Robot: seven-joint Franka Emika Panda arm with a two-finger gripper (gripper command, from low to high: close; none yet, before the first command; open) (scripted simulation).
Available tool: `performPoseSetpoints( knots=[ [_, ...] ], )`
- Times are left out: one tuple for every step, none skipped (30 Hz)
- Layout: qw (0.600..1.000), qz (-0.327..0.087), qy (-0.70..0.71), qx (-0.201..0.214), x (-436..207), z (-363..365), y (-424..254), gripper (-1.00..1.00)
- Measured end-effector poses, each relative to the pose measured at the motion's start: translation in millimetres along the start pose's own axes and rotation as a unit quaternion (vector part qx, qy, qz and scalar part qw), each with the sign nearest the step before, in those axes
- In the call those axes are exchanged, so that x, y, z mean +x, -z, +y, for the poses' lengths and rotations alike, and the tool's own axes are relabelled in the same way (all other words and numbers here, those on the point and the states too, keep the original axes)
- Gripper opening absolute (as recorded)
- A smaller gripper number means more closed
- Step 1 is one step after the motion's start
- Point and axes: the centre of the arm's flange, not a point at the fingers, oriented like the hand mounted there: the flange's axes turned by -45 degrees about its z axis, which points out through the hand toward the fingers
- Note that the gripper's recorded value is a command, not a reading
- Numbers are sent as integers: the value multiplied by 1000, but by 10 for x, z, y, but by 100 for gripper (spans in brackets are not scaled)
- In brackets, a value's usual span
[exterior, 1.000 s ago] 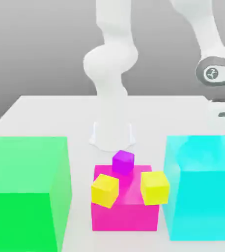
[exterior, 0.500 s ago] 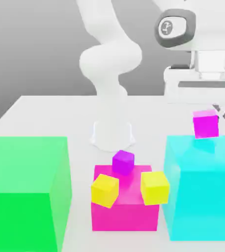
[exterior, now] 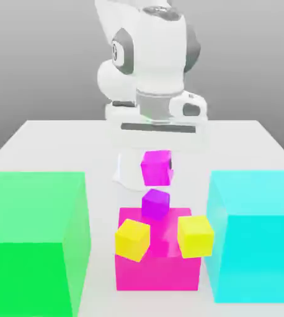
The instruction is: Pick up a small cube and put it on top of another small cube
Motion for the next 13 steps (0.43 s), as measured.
performPoseSetpoints(
  knots=[
    [1000,0,0,0,9,-3,-96,100],
    [1000,0,0,0,9,-3,-96,100],
    [1000,0,0,0,9,-3,-96,100],
    [1000,0,0,0,9,-3,-96,100],
    [1000,0,0,0,9,-3,-96,100],
    [1000,0,0,0,9,-3,-96,100],
    [1000,1,0,-1,15,-4,-144,100],
    [1000,1,0,-2,11,-4,-116,100],
    [1000,1,0,-2,4,-2,-51,100],
    [1000,1,0,-2,-2,0,34,100],
    [1000,1,0,-2,-5,0,129,100],
    [1000,1,0,-2,-4,0,231,100],
    [1000,1,0,-2,1,-2,335,100]
  ],
)
